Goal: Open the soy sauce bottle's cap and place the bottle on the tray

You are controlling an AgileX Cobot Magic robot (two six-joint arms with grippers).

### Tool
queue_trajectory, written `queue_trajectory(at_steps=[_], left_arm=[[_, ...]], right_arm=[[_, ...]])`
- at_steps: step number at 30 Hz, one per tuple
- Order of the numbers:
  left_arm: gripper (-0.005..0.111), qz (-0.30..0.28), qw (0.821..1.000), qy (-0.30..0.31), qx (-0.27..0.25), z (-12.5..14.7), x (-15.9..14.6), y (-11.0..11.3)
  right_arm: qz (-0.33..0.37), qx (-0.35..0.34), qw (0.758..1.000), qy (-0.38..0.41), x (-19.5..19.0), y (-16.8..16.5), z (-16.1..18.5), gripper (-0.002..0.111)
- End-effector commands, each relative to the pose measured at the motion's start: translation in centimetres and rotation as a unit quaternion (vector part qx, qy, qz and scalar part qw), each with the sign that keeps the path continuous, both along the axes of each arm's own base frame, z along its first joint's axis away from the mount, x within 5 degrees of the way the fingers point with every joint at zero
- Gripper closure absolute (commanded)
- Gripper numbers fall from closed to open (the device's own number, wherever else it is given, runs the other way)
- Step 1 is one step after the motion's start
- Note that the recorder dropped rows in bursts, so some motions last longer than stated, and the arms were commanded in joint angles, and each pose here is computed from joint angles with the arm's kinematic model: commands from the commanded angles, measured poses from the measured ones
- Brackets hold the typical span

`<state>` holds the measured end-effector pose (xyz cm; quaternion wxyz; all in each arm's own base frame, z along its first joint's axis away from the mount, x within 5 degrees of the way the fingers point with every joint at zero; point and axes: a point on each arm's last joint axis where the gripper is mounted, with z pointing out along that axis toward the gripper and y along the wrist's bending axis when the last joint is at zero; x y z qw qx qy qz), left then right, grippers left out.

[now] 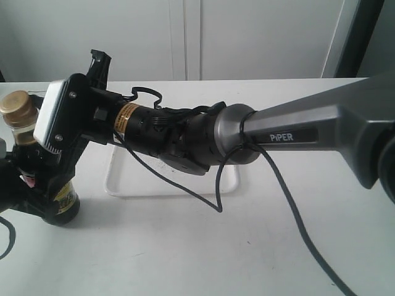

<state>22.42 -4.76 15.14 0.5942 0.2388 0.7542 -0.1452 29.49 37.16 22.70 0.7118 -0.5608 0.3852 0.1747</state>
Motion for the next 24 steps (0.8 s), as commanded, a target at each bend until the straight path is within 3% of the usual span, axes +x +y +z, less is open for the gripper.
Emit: queue_trajectory(at_steps=[1,15,24], left_arm=[[0.107,-0.007,1.000,0.005,0.003,-0.1,-0.2,-0.1],[0.107,-0.007,1.000,0.005,0.003,-0.1,-0.2,-0.1],[0.107,-0.007,1.000,0.005,0.003,-0.1,-0.2,-0.1]], right_arm=[[0.016,0.010,1.000,-0.012,-0.3,0.1,0.4,0.108],[0.069,0.057,0.993,-0.072,-4.1,1.2,4.8,0.108],[0.074,0.074,0.993,-0.060,-4.6,1.0,6.2,0.108]])
